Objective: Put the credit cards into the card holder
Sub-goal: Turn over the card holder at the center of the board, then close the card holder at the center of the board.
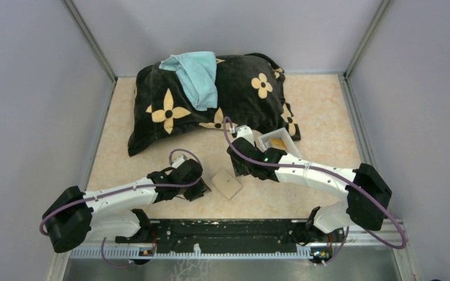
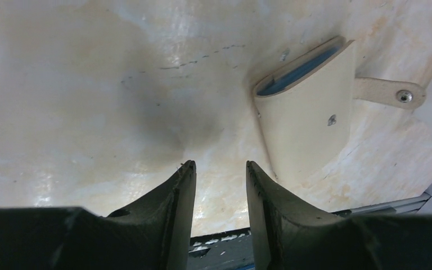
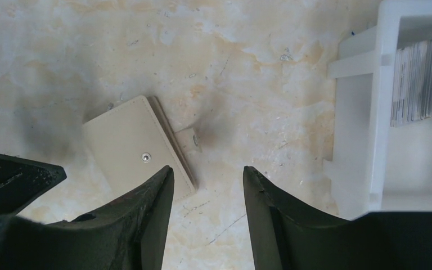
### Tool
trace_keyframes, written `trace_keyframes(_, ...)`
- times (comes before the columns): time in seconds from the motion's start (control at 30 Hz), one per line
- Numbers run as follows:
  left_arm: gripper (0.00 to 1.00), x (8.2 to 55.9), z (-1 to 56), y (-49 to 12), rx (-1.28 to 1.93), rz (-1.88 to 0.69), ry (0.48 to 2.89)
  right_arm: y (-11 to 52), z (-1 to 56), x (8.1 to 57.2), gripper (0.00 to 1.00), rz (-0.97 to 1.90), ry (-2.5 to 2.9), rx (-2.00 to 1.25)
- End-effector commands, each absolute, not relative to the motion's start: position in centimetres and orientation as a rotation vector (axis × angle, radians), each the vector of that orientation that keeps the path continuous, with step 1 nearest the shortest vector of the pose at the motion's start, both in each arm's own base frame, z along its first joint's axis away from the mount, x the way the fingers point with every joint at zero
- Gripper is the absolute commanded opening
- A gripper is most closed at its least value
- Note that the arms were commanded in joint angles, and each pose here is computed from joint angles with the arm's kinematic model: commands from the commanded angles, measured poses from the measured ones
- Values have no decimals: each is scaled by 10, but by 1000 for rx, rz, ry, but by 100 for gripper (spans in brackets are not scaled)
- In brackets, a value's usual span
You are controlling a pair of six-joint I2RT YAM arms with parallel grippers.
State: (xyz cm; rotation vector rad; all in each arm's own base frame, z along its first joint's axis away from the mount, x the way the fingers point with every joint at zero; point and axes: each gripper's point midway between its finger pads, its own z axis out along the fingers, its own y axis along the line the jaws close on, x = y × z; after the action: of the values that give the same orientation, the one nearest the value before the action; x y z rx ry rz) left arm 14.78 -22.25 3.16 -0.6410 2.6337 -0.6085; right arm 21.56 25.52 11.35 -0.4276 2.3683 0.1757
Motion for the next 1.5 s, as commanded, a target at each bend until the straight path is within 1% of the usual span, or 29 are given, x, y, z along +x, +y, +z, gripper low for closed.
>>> trace_keyframes(0.0, 45, 160, 48, -244, -627, -720, 2580, 273, 123, 226, 49, 363, 2333, -413)
trace_keyframes(0.4, 45, 160, 37, -257, -590, -720, 2630, 270, 92, 232, 47, 389, 2401, -431)
trace_keyframes(0.93, 45, 156, 25, -257, -577, -688, 2664, 269, 71, 236, 40, 412, 2448, -446)
trace_keyframes(1.47, 46, 156, 20, -256, -594, -669, 2673, 272, 64, 238, 27, 449, 2470, -475)
